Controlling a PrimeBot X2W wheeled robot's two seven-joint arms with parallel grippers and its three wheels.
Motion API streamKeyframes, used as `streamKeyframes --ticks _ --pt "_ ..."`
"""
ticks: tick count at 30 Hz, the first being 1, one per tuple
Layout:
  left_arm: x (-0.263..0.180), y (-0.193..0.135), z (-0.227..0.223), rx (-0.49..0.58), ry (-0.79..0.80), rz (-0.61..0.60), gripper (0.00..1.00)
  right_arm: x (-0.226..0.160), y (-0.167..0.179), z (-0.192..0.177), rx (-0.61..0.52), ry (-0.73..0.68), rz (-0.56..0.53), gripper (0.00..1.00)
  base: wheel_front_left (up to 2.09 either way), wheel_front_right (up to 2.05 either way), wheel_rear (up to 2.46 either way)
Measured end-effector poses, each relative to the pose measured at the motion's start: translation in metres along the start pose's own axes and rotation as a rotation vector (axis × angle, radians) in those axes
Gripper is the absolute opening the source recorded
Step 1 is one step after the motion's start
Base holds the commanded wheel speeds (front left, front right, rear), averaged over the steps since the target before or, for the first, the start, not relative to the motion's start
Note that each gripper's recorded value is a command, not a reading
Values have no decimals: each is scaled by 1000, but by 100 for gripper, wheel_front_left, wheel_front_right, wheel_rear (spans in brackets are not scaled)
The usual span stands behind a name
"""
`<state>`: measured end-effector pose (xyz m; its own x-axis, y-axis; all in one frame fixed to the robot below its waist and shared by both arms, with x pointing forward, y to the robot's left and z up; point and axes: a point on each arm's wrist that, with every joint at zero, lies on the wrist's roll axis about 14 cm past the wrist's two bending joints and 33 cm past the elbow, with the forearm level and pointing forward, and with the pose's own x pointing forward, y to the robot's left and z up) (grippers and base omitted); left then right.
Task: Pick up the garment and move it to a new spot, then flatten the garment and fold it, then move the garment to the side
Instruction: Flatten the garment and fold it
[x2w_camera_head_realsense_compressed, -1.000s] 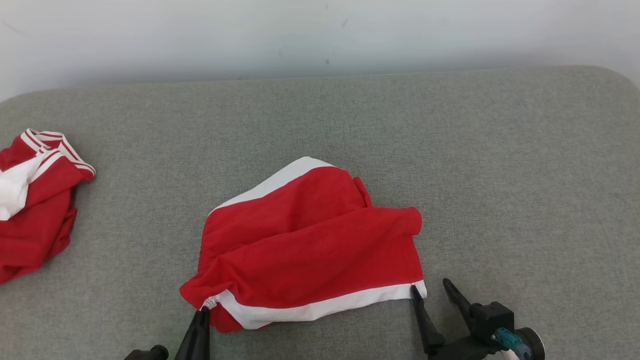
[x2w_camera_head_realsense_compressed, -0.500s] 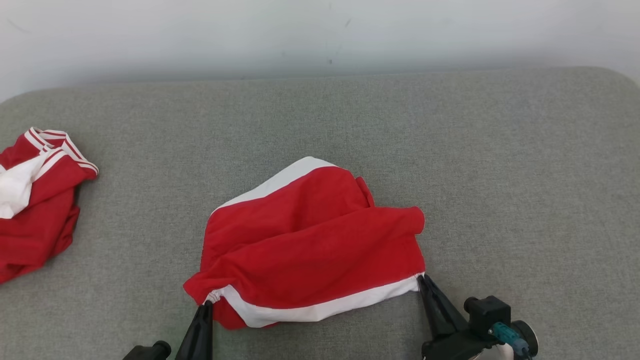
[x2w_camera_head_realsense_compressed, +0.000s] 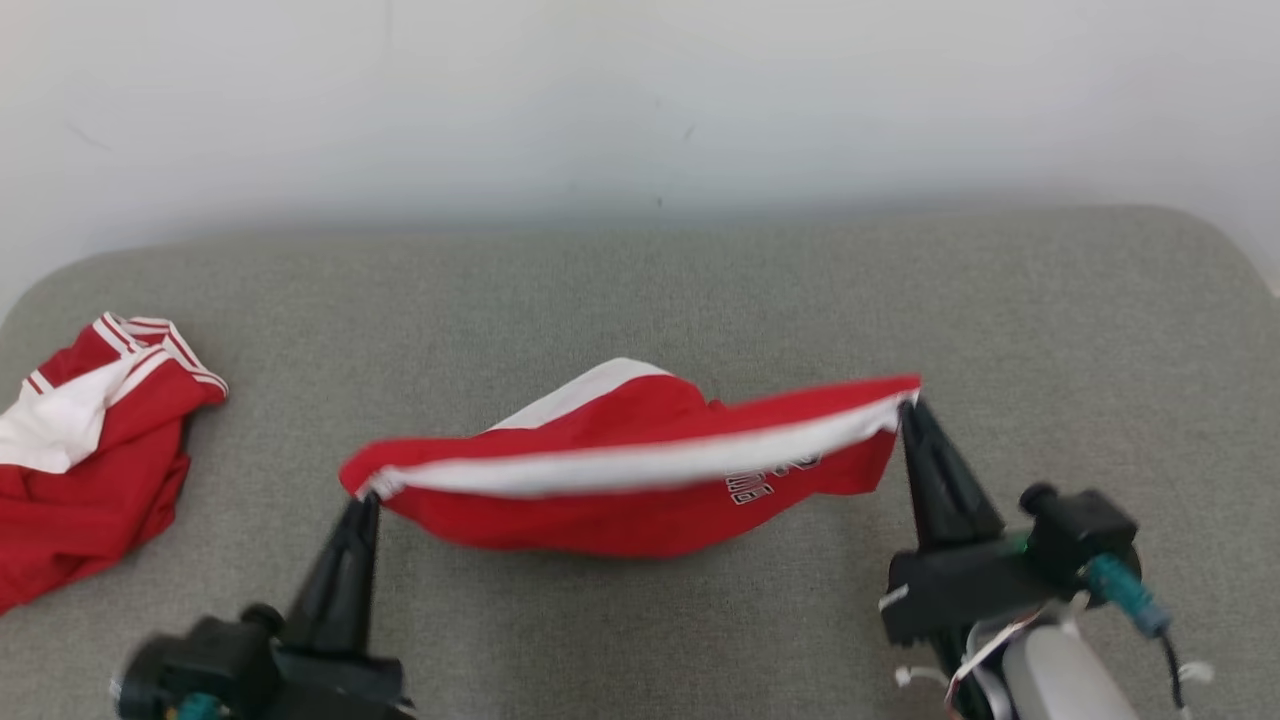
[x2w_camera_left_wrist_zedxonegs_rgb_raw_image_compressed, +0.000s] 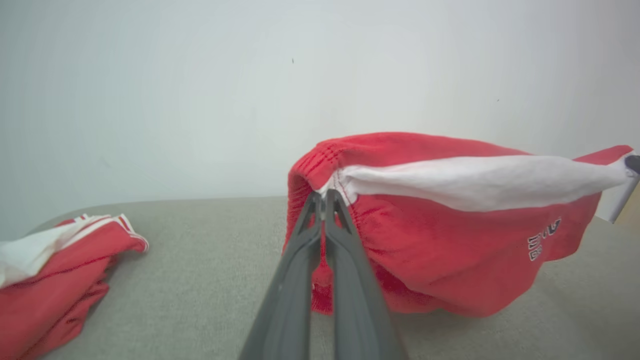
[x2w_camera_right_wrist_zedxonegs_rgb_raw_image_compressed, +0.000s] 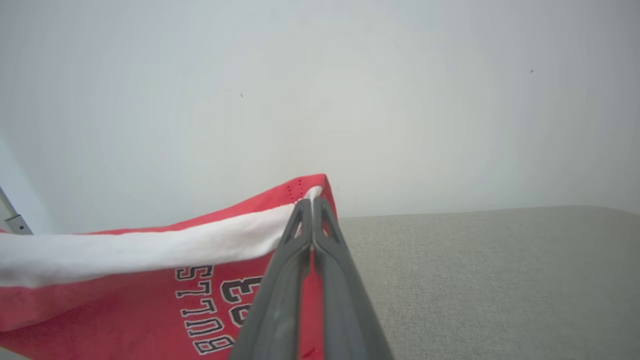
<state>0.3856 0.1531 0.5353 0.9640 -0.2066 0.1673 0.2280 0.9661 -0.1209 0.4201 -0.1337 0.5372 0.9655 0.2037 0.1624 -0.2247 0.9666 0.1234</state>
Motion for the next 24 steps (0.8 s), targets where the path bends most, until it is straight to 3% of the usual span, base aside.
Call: streamKeyframes --ticks 6,12,18,24 --pt "19 0 96 210 -244 -104 0 23 4 80 -28 -207 59 0 0 0 0" --pt "37 -2 153 357 -345 -195 0 42 12 150 -79 -364 127 0 0 0 0" --pt "75 -4 169 386 -321 -242 0 74 19 172 -140 -371 179 0 0 0 0" --pt "134 -24 154 410 -269 -313 0 125 14 173 -249 -337 206 0 0 0 0"
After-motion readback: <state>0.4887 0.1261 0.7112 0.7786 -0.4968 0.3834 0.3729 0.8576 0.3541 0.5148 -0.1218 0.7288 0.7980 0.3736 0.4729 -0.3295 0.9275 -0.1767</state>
